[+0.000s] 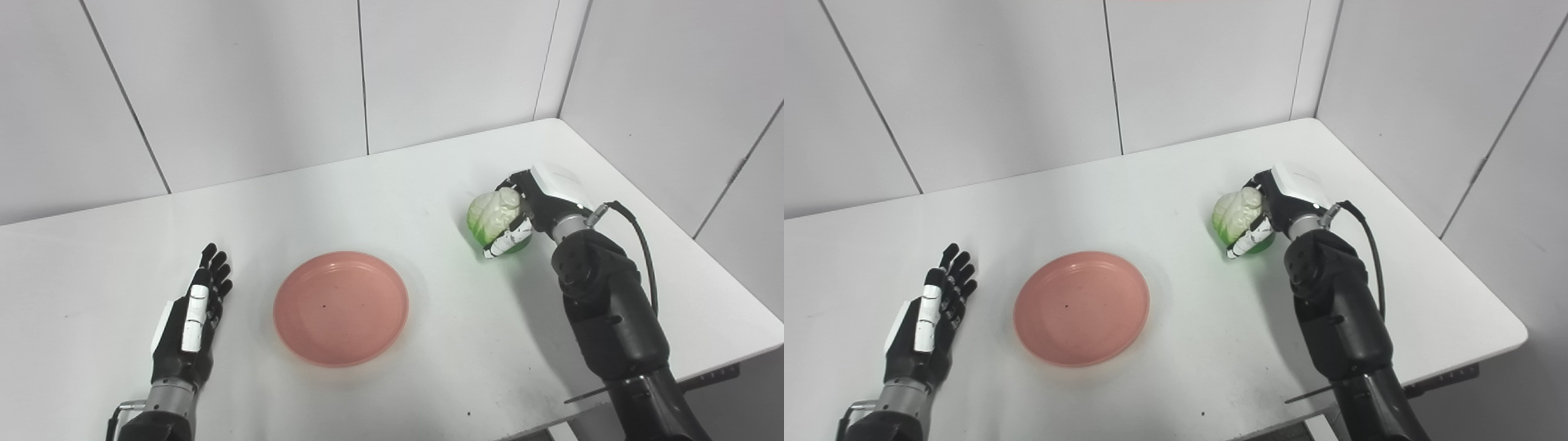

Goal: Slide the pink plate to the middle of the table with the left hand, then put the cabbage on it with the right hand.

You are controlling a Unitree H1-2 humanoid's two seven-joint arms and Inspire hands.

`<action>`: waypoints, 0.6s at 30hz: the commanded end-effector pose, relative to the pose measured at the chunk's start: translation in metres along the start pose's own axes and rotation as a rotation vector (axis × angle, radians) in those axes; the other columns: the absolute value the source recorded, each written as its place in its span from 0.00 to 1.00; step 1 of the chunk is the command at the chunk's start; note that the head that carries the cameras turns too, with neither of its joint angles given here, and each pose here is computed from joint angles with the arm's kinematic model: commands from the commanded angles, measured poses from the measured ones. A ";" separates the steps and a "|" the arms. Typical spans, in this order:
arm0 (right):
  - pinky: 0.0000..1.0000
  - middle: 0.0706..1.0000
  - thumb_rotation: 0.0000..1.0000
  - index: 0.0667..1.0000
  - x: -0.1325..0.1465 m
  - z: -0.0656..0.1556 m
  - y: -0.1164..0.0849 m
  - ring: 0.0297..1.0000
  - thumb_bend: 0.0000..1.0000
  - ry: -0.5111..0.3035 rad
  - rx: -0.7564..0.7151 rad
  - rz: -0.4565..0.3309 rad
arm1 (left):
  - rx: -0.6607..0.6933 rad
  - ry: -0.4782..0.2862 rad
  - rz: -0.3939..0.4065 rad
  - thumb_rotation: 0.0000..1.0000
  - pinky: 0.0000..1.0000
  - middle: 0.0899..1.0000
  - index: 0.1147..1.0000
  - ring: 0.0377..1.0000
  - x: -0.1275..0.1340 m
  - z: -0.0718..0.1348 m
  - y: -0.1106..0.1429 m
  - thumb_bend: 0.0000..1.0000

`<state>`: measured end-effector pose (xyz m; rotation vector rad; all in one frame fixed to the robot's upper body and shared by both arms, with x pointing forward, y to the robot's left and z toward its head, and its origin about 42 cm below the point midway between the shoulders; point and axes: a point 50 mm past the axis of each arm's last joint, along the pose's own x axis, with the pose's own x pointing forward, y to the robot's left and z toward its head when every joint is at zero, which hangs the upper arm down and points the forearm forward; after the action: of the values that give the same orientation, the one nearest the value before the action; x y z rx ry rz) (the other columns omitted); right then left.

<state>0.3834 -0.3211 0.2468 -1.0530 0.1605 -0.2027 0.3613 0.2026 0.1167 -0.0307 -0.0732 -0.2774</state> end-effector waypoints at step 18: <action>0.18 0.35 0.00 0.48 -0.035 0.083 -0.005 0.22 0.52 -0.388 0.262 -0.043 | 0.005 -0.024 0.022 1.00 1.00 1.00 1.00 1.00 0.000 0.017 -0.055 0.68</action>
<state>0.3701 -0.2500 0.2715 -0.8124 -0.1270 -0.0436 0.3420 0.1558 0.1209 -0.0413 -0.0580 -0.2541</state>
